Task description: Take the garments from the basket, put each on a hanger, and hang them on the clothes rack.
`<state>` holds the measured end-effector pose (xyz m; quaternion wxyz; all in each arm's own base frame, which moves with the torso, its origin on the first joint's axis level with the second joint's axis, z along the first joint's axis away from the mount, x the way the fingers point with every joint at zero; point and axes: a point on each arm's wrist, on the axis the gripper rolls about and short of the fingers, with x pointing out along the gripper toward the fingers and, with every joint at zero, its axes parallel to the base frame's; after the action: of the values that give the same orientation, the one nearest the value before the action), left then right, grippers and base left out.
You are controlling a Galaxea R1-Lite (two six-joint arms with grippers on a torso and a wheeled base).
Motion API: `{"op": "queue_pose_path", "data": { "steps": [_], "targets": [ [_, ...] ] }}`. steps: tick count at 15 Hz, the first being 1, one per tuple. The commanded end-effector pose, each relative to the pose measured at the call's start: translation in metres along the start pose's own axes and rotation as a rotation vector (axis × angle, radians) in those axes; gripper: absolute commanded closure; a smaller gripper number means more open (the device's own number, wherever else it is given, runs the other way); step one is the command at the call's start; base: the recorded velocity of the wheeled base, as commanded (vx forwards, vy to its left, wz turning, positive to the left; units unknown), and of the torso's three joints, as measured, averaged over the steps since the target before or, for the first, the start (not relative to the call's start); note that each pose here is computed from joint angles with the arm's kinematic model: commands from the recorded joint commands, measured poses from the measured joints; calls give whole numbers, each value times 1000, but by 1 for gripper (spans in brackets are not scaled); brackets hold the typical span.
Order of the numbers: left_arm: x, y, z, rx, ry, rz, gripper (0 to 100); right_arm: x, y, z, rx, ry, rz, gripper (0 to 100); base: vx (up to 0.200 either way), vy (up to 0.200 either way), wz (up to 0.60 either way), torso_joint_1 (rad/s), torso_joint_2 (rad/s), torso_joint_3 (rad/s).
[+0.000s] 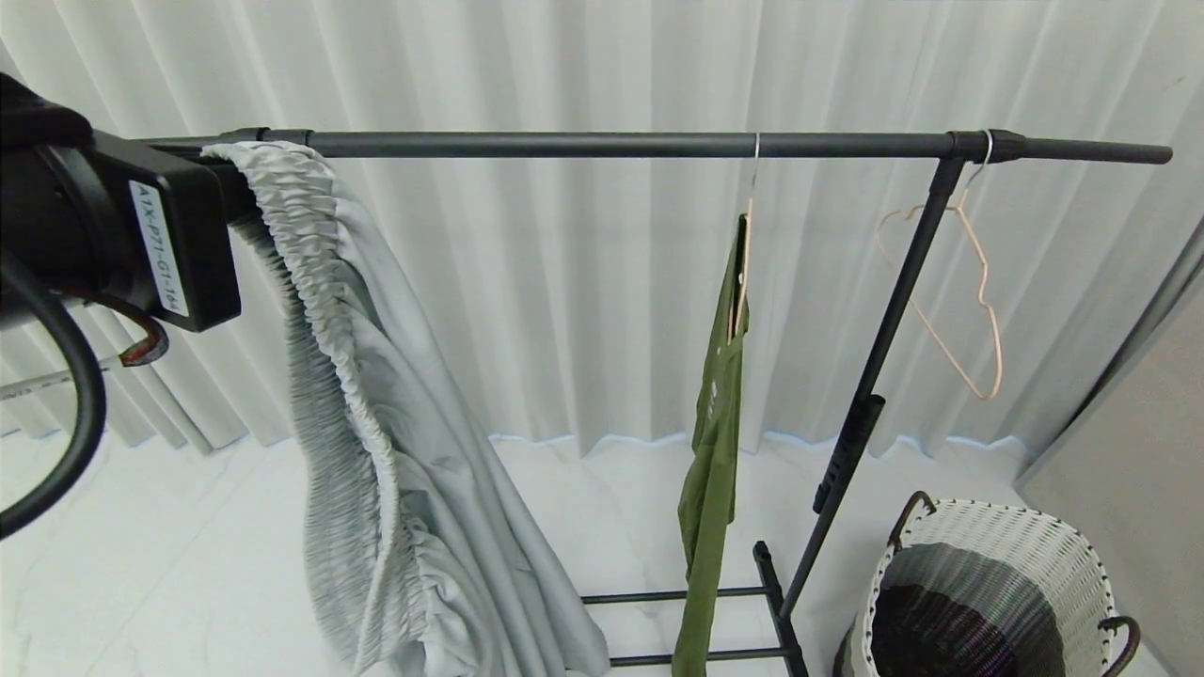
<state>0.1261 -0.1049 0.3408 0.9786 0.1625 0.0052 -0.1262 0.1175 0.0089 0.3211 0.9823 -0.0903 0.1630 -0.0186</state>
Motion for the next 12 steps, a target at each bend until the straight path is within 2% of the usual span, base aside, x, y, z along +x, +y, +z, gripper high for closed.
{"op": "queue_pose_path", "data": {
  "steps": [1, 3, 6, 10, 11, 12],
  "targets": [
    [2, -1, -1, 4, 7, 0, 100, 6, 1, 0, -6, 18, 8, 0, 0, 0, 0, 115, -261, -134],
    [2, -2, -2, 7, 12, -1, 100, 12, 2, -2, -8, 37, 14, 0, 0, 0, 0, 66, -127, -66],
    [2, -2, -2, 7, 11, -3, 100, 19, 5, -13, -15, 72, 20, 0, 200, 0, 0, 17, -30, -15],
    [2, -2, -4, 9, 16, -5, 100, 32, 8, -17, -3, 74, 28, 0, 200, 0, 0, 12, -5, -1],
    [2, -3, -6, 11, 20, -6, 100, 37, 10, -17, 15, 80, 69, 0, 200, 0, 0, -2, -2, 2],
    [2, -4, -7, 13, 23, -10, 100, 41, 12, -15, 34, 83, 110, 0, 0, 0, 0, 0, 0, 0]
  ]
}}
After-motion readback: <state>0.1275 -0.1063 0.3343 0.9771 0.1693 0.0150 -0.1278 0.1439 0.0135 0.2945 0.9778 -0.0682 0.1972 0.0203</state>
